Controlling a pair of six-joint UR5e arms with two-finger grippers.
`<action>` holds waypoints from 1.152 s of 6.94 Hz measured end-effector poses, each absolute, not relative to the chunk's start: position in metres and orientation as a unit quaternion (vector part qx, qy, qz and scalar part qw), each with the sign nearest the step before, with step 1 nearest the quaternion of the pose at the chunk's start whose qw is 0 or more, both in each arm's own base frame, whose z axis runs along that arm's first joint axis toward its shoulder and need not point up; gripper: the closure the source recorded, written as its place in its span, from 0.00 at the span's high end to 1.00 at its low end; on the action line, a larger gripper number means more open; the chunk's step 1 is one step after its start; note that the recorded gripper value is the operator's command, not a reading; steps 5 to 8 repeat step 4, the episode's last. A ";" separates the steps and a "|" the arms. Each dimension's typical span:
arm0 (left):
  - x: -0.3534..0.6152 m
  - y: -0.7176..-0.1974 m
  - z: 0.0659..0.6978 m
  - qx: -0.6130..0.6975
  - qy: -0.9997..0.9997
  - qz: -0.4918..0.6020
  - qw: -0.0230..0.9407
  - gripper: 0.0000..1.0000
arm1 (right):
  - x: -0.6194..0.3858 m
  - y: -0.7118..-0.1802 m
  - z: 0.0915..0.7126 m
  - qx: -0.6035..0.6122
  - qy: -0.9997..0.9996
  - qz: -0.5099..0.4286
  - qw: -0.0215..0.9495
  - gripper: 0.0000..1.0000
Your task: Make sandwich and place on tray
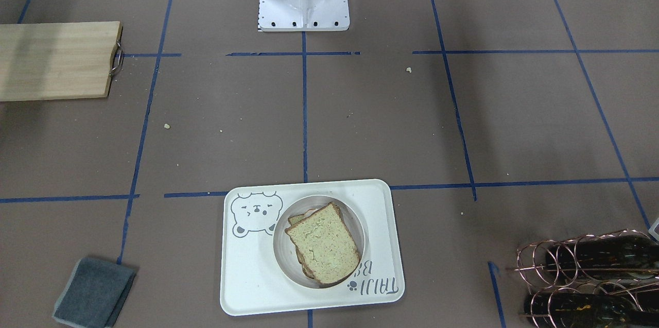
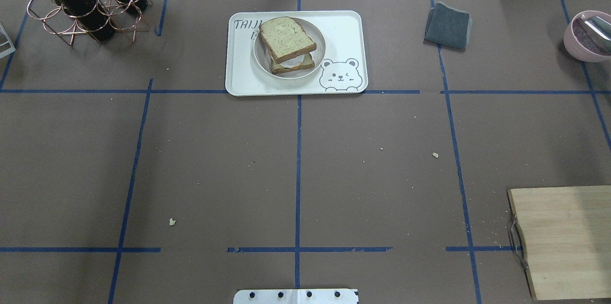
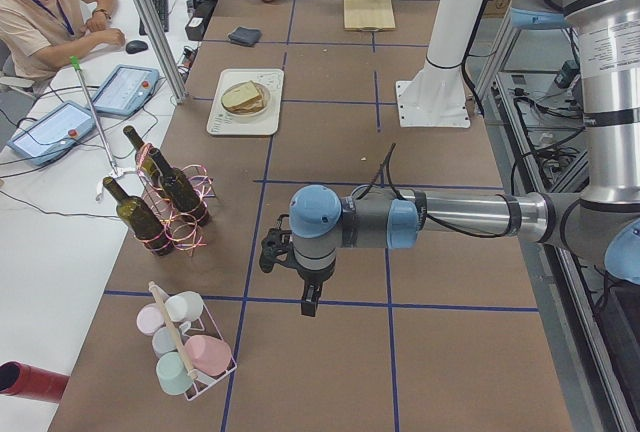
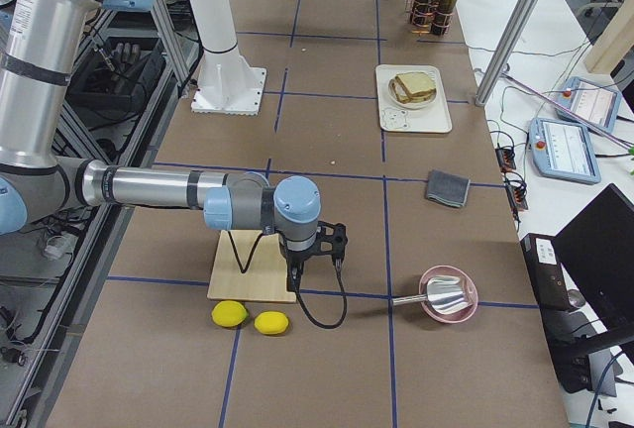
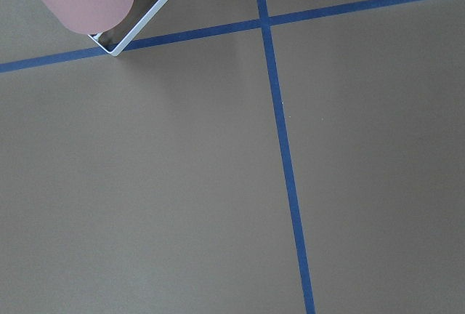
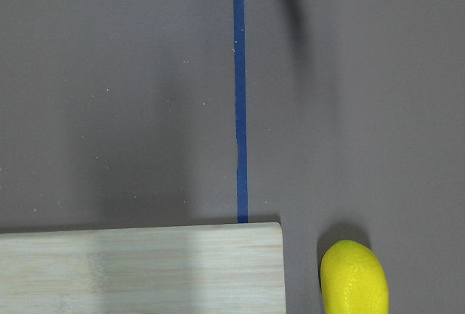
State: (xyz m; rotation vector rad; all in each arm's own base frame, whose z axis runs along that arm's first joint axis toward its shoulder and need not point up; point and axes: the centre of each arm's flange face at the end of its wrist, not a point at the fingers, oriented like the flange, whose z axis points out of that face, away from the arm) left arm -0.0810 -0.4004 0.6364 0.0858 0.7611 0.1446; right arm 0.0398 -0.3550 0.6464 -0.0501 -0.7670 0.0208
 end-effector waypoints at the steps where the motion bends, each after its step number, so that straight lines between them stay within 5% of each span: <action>1: -0.081 -0.401 0.638 0.041 0.371 0.070 0.925 1.00 | 0.040 -0.355 0.648 -0.026 -0.374 0.011 0.927 1.00; 8: -0.081 -0.403 0.637 0.042 0.372 0.070 0.925 1.00 | 0.040 -0.354 0.650 -0.027 -0.375 0.011 0.927 1.00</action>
